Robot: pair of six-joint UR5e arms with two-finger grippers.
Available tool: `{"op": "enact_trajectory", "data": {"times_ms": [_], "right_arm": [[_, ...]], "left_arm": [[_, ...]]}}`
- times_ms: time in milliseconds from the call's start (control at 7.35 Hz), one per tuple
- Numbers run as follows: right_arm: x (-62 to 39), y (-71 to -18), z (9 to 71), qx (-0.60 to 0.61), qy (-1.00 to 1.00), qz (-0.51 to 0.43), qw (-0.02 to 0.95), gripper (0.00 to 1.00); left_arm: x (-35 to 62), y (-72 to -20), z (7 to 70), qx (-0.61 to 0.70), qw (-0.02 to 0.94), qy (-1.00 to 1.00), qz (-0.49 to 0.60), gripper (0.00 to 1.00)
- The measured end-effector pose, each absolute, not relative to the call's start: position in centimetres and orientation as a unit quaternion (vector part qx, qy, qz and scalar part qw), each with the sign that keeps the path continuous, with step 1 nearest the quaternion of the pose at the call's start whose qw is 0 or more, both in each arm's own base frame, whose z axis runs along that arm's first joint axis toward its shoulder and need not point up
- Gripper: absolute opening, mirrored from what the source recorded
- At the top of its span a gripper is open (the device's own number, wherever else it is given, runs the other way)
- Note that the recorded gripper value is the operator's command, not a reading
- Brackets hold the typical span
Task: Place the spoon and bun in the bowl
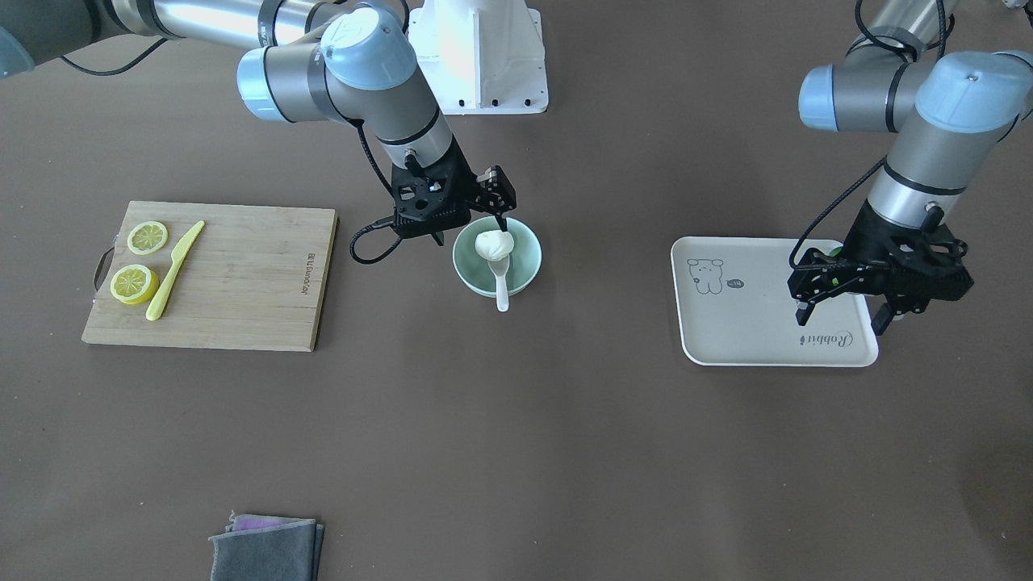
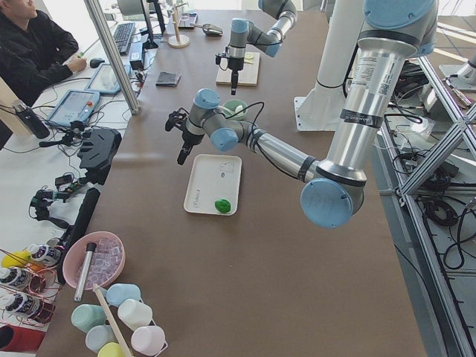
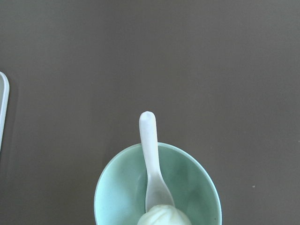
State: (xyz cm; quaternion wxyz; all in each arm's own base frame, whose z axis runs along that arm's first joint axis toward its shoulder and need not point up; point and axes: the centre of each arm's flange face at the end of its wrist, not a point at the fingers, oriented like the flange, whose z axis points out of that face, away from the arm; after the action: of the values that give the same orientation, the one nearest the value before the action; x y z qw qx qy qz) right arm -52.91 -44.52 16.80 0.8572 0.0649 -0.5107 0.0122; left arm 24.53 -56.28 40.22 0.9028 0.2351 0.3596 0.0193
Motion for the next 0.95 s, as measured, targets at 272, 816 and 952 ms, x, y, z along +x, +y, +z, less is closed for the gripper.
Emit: {"op": "enact_trajectory", "data": {"times_ms": [272, 816, 952], "right_arm": [[-47.4, -46.1, 18.4, 0.059, -0.497, 0.004, 0.866, 1.00], [-30.5, -47.3, 35.2, 0.073, -0.421, -0.026, 0.904, 1.00], [-26.5, -47.7, 39.5, 0.066, -0.400, 0.002, 0.914, 1.00]], "left_arm": [[23.9, -56.5, 40.1, 0.237, 0.902, 0.360, 0.014, 0.98], [19.8, -57.0, 41.7, 0.239, 0.907, 0.346, -0.003, 0.98], [17.1, -56.8, 43.4, 0.231, 0.912, 0.340, 0.012, 0.98]]}}
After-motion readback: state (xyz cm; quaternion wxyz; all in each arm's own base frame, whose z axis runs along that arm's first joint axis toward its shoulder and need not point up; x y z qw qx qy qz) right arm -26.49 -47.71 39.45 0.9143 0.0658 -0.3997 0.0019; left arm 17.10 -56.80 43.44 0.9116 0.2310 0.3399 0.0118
